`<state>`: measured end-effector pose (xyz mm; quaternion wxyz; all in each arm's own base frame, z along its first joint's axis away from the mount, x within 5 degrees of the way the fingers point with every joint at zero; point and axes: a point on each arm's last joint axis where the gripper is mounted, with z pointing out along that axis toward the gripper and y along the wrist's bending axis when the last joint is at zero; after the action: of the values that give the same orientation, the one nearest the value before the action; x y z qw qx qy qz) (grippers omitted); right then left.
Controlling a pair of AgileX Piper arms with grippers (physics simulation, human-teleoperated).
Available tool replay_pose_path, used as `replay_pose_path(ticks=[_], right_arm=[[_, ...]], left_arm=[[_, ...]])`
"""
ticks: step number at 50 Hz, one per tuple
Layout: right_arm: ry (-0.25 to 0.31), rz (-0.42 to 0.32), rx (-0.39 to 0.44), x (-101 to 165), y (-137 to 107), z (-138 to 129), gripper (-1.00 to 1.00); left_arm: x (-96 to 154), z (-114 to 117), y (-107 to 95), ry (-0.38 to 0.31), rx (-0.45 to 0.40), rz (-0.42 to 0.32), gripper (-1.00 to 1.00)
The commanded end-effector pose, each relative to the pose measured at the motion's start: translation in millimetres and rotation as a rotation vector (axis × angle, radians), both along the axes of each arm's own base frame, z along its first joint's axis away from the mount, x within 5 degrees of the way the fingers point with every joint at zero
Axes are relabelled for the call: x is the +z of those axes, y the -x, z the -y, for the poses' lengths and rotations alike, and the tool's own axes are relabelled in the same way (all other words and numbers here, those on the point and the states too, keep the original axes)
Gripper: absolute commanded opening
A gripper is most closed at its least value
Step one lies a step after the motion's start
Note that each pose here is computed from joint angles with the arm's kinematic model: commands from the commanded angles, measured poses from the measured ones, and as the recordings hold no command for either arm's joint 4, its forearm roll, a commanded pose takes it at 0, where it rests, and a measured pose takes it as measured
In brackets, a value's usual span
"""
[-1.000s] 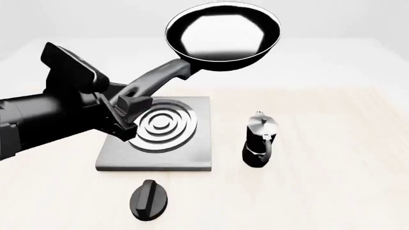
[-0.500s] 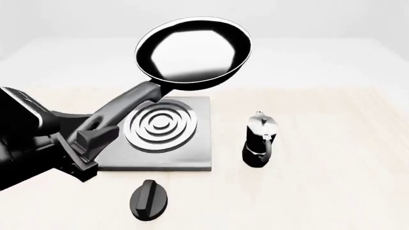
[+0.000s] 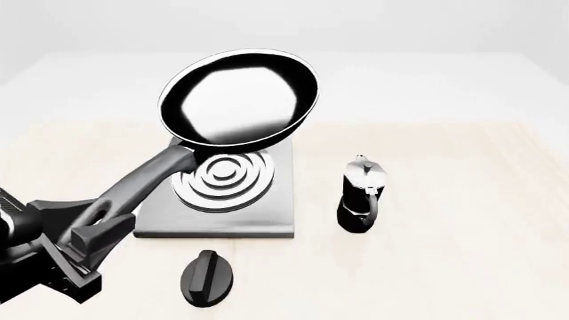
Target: Put the frying pan on the stove.
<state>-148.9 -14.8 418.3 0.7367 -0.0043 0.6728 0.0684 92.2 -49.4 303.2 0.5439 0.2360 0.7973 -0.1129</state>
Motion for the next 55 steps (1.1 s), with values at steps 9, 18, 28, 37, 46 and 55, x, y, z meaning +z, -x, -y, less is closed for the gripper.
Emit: replay_pose_path(ticks=[9,18,28,37,46,55], right_arm=[[0.002,0.001,-0.001,0,0,0,1.00],[0.002,0.001,-0.001,0,0,0,1.00],[0.000,-0.001,-0.002,0,0,0,1.00],[0.000,-0.002,-0.001,0,-1,0,1.00],[0.001,-0.003,-0.001,0,-1,0,1.00],[0.001,-0.004,0.000,0,-1,0,1.00]], left_arm=[[-8,-8,8,0.025,0.032,0.040,-1.00],[-17,-8,6,0.026,0.051,0.031,-1.00],[-26,-7,1,0.030,0.066,0.019,-1.00],[-38,-9,2,0.021,0.077,0.002,-1.00],[-38,-9,1,0.017,0.085,0.002,-1.00],[-45,-9,-4,0.003,0.092,-0.001,-1.00]])
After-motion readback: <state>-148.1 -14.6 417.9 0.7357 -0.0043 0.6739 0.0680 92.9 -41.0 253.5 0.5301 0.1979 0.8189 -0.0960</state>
